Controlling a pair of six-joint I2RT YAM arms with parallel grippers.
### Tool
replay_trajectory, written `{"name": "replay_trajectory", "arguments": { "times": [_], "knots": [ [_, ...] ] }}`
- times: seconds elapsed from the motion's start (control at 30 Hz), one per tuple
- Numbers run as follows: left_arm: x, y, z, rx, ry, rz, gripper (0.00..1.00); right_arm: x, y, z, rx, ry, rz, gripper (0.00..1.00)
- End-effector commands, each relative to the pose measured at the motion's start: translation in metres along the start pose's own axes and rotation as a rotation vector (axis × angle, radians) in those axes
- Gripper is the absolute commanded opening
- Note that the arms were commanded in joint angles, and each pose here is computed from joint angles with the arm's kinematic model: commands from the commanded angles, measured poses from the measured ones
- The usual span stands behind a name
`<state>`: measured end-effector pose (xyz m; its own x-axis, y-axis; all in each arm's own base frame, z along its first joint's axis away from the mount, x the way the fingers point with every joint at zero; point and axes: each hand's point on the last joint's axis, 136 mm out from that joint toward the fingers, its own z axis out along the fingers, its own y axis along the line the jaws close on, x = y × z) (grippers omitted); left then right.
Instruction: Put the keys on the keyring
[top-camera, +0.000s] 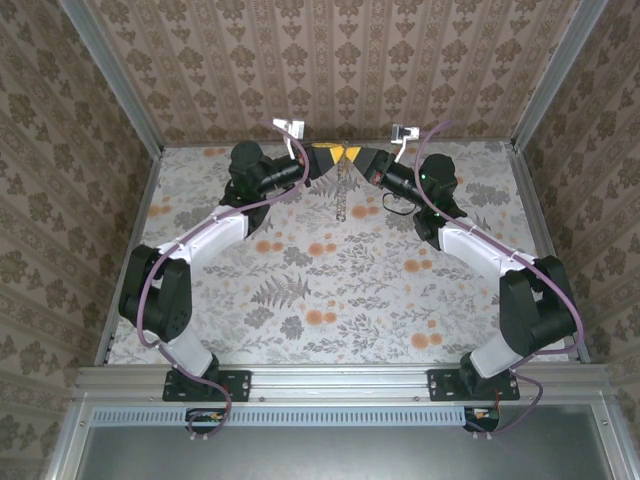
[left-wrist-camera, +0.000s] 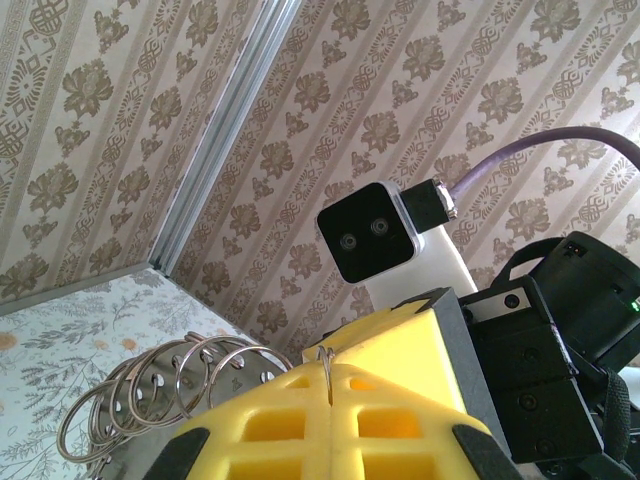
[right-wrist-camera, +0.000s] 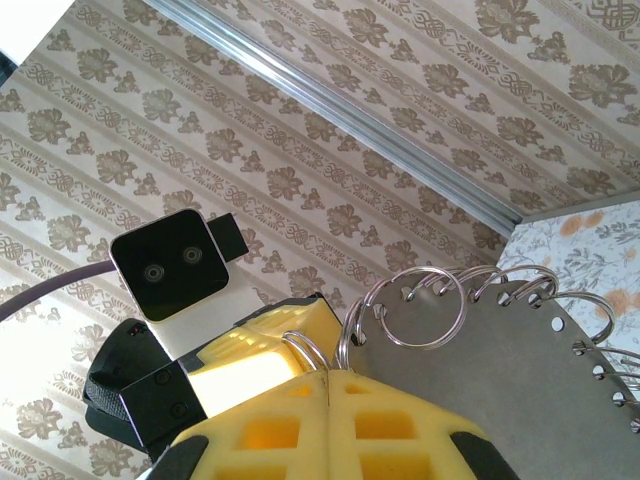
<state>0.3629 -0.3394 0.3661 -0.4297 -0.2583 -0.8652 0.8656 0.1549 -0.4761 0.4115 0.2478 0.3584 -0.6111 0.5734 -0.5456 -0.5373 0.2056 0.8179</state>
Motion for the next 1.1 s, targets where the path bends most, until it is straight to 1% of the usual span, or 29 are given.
{"name": "replay_trajectory", "arguments": {
  "times": [0.0, 0.03, 0.07, 0.17, 0.4, 0.47, 0.67, 0.87, 1.07],
  "knots": [
    [0.003, -0.037, 0.001, 0.111, 0.031, 0.019, 0.0, -0.008, 0.021, 0.004, -0.074, -0.028, -0.066, 0.0],
    [0.003, -0.037, 0.001, 0.11, 0.029, 0.018, 0.0, -0.009, 0.021, 0.004, -0.074, -0.03, -0.067, 0.01],
    [0.003, -0.037, 0.001, 0.113, 0.028, 0.013, 0.0, -0.009, 0.021, 0.004, -0.072, -0.034, -0.065, 0.1],
    [0.001, -0.039, 0.002, 0.126, 0.017, 0.006, 0.0, -0.016, 0.02, 0.003, -0.07, -0.057, -0.068, 0.13],
    [0.001, -0.038, 0.002, 0.13, 0.017, -0.002, 0.0, -0.025, 0.021, 0.002, -0.09, -0.086, -0.061, 0.29],
    [0.002, -0.038, 0.002, 0.13, 0.018, -0.004, 0.0, -0.025, 0.021, 0.002, -0.092, -0.083, -0.059, 0.29],
    [0.001, -0.037, 0.003, 0.124, 0.011, -0.006, 0.0, -0.021, 0.017, 0.003, -0.092, -0.067, -0.043, 0.25],
    [-0.005, -0.029, 0.0, 0.078, -0.02, -0.015, 0.0, -0.013, 0.013, -0.004, -0.08, -0.06, -0.034, 0.25],
    [-0.009, -0.027, -0.002, 0.067, -0.038, -0.02, 0.0, -0.006, 0.006, -0.011, -0.057, -0.052, -0.025, 0.24]
  ]
}}
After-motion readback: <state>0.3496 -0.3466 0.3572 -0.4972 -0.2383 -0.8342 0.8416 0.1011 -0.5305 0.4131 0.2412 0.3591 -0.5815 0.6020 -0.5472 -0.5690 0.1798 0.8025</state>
